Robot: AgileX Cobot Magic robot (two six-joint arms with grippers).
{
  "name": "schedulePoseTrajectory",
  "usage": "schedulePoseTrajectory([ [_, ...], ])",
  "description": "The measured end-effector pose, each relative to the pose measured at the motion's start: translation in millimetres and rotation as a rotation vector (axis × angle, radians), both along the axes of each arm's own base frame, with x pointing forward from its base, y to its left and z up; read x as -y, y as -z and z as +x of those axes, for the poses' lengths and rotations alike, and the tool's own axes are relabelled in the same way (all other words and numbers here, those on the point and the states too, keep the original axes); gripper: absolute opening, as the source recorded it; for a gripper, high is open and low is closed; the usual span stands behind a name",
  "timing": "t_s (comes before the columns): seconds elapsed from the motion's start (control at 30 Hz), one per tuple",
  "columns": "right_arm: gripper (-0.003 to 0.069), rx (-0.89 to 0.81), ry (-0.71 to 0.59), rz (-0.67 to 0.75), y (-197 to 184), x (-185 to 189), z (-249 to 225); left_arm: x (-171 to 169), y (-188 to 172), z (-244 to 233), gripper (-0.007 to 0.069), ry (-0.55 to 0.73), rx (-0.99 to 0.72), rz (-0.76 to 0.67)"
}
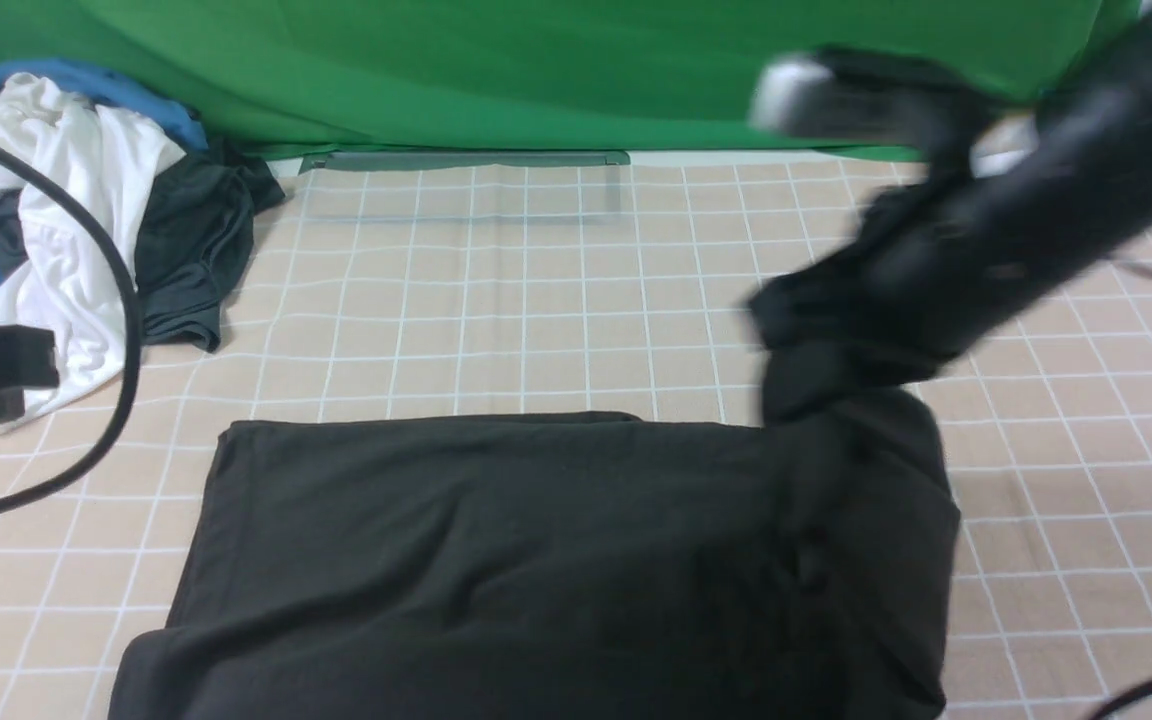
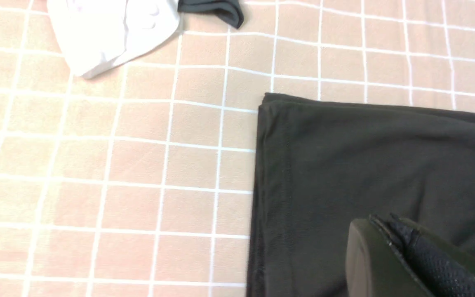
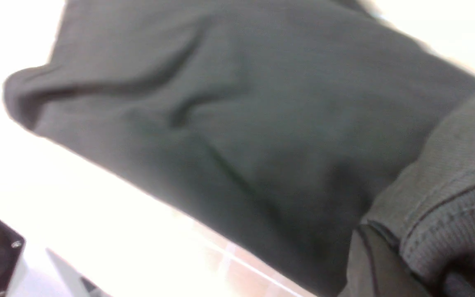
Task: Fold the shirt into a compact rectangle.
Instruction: 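Fold the right end of the dark garment over onto its left end with the right gripper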
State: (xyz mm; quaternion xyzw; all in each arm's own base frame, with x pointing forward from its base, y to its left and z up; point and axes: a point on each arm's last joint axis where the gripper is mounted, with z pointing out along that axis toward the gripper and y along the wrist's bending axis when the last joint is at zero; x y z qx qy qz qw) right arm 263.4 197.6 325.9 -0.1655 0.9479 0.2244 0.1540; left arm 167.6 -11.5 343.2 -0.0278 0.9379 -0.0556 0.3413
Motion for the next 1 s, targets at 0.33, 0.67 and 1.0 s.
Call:
schedulePoseTrajectory([
  [0.33, 0.0053, -0.012, -0.151, 0.072, 21.2, -112.7, 13.2, 2.9, -0.9, 0.8, 0.0019, 0.005, 0.012, -0.045],
  [0.67, 0.0054, -0.040, -0.235, 0.154, 61.7, -202.3, 19.2, 3.2, -1.1, 1.0, 0.0019, 0.017, 0.016, -0.039],
  [1.0, 0.0353, -0.023, -0.215, 0.193, 109.3, -236.1, 24.5, 3.2, -1.1, 1.0, 0.0019, 0.018, 0.017, -0.038],
])
